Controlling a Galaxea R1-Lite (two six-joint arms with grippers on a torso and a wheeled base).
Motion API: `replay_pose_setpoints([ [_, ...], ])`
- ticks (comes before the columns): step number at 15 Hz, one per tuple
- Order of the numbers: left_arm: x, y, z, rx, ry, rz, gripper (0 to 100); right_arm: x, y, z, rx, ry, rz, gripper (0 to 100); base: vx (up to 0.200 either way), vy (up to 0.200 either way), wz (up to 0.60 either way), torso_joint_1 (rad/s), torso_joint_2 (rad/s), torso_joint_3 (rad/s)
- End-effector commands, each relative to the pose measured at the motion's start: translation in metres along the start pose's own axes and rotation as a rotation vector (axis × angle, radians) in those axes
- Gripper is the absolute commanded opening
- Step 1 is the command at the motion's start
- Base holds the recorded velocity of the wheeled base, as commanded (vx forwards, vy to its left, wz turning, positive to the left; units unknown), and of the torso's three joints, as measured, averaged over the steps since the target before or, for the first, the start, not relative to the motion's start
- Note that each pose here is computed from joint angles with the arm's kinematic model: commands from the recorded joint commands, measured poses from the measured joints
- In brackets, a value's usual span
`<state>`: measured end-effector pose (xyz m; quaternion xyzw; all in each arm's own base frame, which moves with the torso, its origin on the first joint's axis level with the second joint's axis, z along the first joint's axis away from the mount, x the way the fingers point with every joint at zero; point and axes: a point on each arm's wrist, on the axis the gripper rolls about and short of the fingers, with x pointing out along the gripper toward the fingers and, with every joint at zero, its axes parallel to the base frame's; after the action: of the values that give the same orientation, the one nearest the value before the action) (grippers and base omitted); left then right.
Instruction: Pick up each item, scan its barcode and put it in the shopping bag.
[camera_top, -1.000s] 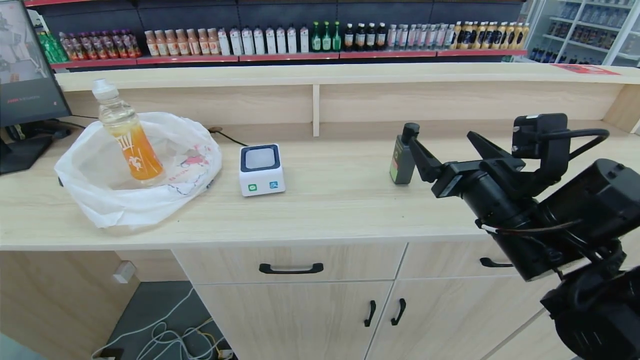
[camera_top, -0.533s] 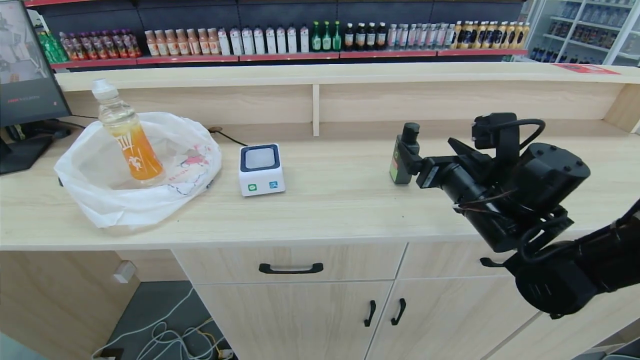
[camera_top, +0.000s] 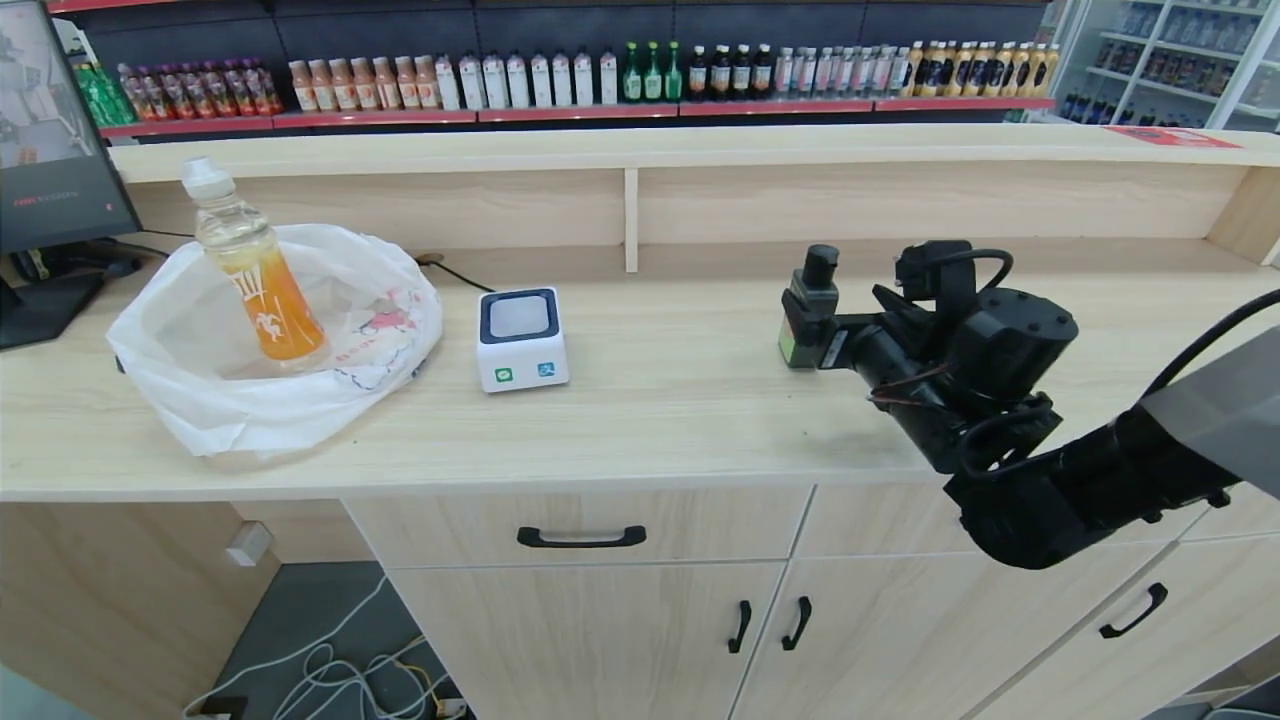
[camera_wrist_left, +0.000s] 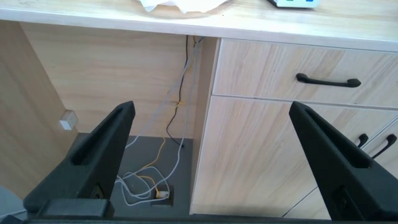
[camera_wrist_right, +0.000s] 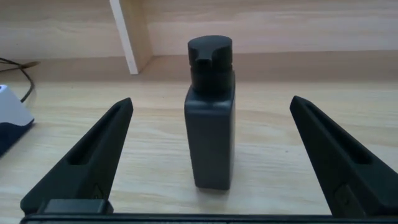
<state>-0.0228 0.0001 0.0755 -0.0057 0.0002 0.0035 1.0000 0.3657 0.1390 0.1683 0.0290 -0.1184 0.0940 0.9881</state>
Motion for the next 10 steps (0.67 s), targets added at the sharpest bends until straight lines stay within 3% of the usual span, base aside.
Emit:
replay_pose_setpoints([
  [1, 0.0, 0.0, 0.0, -0.001, 0.0, 0.001, 100, 0.012, -0.003, -0.018, -0.008, 0.023, 0.006, 100, 0.0, 0.0, 0.0, 0.0, 0.0, 0.0],
  [10, 0.0, 0.0, 0.0, -0.001, 0.0, 0.001, 100, 0.059, -0.004, -0.017, -0.012, 0.027, -0.01, 100, 0.0, 0.0, 0.0, 0.0, 0.0, 0.0],
])
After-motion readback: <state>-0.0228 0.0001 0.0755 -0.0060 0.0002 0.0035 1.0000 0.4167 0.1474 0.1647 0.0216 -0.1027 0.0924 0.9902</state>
